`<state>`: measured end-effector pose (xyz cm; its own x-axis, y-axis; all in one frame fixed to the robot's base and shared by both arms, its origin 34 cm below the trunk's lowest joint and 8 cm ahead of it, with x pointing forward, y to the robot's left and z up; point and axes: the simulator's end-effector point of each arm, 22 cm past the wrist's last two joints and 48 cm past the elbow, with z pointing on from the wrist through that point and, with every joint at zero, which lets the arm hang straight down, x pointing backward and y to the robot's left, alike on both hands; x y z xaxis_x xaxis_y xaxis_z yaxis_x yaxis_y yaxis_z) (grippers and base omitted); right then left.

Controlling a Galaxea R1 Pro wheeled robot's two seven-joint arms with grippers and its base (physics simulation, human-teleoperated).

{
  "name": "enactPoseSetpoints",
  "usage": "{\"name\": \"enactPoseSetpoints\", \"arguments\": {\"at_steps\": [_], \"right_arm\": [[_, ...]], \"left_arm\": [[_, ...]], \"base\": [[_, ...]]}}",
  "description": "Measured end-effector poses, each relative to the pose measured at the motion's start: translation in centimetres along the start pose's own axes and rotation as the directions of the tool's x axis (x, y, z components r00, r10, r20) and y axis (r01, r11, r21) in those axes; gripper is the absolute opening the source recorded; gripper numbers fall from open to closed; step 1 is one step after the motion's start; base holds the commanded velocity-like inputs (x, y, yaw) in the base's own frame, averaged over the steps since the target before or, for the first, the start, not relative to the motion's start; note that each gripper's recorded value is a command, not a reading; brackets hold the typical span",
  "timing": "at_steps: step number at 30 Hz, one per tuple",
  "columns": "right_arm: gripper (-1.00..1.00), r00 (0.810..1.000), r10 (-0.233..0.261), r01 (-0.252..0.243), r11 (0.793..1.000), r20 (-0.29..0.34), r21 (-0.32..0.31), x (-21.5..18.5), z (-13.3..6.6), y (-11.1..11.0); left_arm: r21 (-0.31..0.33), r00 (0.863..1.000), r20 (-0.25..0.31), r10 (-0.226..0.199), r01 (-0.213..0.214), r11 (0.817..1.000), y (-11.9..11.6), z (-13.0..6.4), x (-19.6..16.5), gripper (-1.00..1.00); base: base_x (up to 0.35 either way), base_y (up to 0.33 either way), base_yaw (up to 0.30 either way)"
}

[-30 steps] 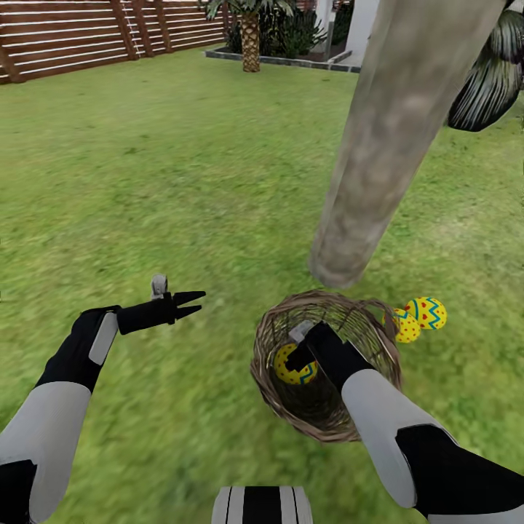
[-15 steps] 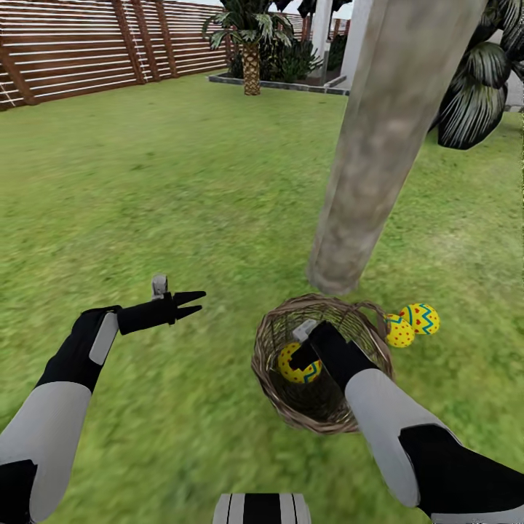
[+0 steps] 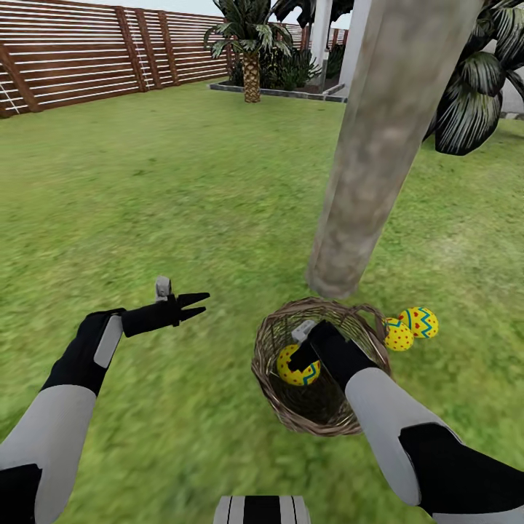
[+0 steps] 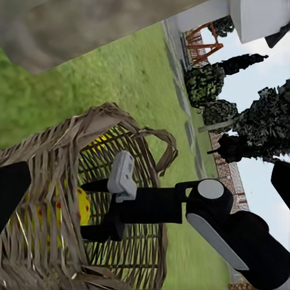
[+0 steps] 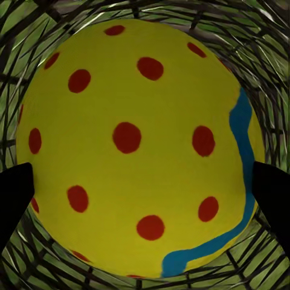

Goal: Take the three Easter eggs out of the wicker basket on the lawn in the garden, then place them on the lawn next to a single tree (choose any tree) so that all three eggs are next to the same tree and none are left in the basket.

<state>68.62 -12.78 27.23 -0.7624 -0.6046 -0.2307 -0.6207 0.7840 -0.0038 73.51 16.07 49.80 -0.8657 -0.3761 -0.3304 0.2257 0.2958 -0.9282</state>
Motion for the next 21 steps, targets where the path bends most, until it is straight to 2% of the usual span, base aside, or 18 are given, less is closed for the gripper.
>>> {"name": "enactPoseSetpoints", "arguments": {"at_steps": [9,17,21], "right_arm": [[-1.0,1.0,0.009,-0.009,1.0,-0.006,-0.002,0.17,-0.02,-0.07],[-1.0,1.0,0.009,-0.009,1.0,-0.006,-0.002,0.19,0.0,-0.15],[-1.0,1.0,0.012,-0.012,1.0,-0.002,0.003,0.15,-0.3,-0.42]], "left_arm": [[0.007,1.0,-0.003,-0.005,0.005,1.0,-0.16,0.49,0.27,1.0],[0.006,1.0,-0.003,-0.01,0.01,1.0,-0.04,0.64,0.37,1.0],[0.012,1.0,0.0,-0.007,0.007,1.0,-0.43,0.56,0.24,1.0]], "base": [[-0.002,0.0,0.0],[-0.288,0.0,0.0],[-0.065,0.0,0.0]]}}
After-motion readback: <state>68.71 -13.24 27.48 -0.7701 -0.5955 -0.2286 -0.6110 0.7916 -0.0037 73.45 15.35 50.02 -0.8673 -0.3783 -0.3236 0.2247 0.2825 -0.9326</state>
